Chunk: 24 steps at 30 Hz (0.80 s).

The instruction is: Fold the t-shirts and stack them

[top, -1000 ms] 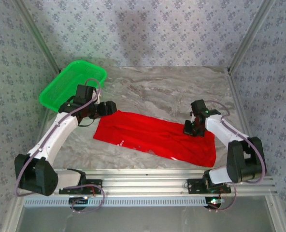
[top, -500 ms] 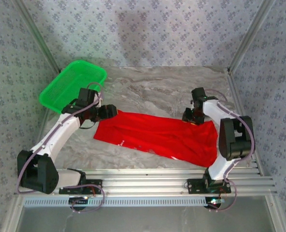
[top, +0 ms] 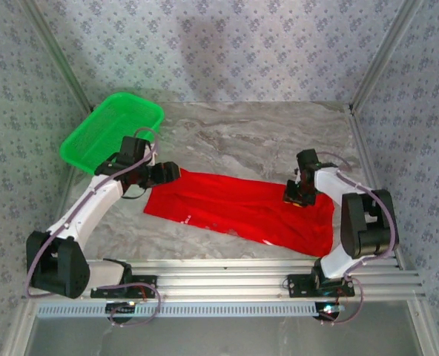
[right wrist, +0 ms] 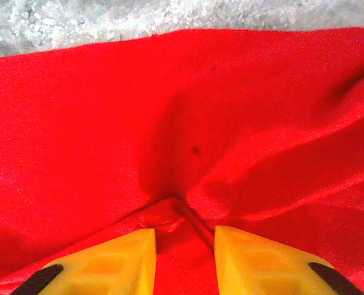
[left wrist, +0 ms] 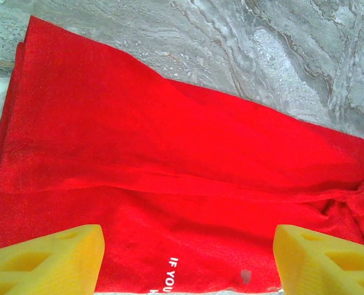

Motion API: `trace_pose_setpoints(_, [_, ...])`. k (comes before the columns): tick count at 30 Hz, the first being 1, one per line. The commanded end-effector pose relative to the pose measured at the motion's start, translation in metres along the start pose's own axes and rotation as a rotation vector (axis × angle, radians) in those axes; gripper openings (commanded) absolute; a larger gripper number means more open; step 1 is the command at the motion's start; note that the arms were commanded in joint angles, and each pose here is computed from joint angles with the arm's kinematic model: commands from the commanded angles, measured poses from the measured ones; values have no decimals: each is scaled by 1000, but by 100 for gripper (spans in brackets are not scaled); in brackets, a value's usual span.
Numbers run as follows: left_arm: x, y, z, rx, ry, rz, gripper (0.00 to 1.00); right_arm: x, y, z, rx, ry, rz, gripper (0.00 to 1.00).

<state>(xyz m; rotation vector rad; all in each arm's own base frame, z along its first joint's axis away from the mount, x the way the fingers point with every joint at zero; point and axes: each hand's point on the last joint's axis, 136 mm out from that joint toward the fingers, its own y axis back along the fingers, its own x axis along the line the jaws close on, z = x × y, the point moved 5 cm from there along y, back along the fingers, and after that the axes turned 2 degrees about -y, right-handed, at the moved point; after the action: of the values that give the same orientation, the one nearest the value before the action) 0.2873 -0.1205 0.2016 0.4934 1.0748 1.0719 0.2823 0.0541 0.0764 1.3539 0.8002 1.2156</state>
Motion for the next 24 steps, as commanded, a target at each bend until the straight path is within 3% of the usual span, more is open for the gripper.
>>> trace_pose_setpoints(1, [-15, 20, 11, -58, -44, -47, 73, 5, -5, 4, -18, 6, 27, 29])
trace_pose_setpoints(13, [-15, 27, 9, -70, -54, -38, 73, 12, 16, 0, -71, 40, 62, 2])
trace_pose_setpoints(24, [-12, 21, 9, -59, -61, -28, 73, 22, 32, -8, -94, 44, 118, 0])
